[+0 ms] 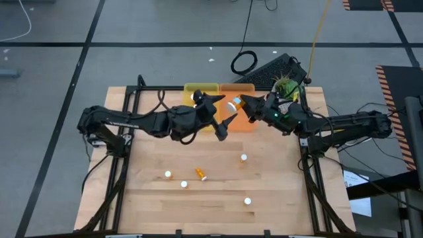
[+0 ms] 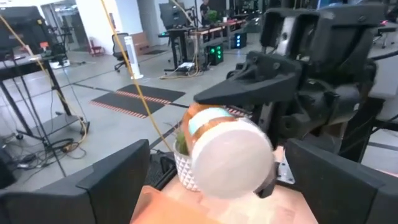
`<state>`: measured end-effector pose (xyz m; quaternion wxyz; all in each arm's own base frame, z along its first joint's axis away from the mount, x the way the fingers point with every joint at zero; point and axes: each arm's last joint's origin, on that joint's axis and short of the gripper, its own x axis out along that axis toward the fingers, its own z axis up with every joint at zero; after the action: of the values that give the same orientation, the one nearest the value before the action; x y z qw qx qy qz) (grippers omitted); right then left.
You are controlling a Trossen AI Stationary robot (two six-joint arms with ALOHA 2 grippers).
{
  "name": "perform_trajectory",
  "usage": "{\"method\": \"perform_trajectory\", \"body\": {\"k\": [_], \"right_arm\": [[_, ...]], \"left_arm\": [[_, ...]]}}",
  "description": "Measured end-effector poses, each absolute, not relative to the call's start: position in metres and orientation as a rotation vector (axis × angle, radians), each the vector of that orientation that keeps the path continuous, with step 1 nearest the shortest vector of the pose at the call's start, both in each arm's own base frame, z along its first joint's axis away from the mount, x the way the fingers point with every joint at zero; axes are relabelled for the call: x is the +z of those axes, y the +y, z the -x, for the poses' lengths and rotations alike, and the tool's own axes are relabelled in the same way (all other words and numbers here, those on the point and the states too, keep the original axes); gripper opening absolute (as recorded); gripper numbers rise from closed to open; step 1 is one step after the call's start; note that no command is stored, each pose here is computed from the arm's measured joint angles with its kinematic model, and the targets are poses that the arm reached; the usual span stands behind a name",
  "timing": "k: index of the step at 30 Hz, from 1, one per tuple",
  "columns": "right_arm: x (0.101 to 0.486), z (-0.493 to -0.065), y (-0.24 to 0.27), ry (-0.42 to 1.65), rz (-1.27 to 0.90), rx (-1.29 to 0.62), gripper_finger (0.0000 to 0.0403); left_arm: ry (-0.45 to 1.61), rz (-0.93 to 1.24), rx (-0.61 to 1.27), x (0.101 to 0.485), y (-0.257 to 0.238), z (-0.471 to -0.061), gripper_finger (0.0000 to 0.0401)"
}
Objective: Pick and place medicine bottles into bin by pill shape (circle, oval)
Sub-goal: Put the large orange capsule bottle into the yellow bin
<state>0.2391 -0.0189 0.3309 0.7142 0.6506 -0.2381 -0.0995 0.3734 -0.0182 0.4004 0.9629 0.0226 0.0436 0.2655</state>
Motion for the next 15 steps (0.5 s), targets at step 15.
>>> {"method": "perform_trajectory", "body": {"k": [15], "right_arm": [[0.3281,-0.2396,-0.0217,-0.518,-1.460,-0.246,0.0192]], "left_arm": [[0.147,-0.020,0.511,0.3935,-0.0073,-0.3741,0.0351]]}}
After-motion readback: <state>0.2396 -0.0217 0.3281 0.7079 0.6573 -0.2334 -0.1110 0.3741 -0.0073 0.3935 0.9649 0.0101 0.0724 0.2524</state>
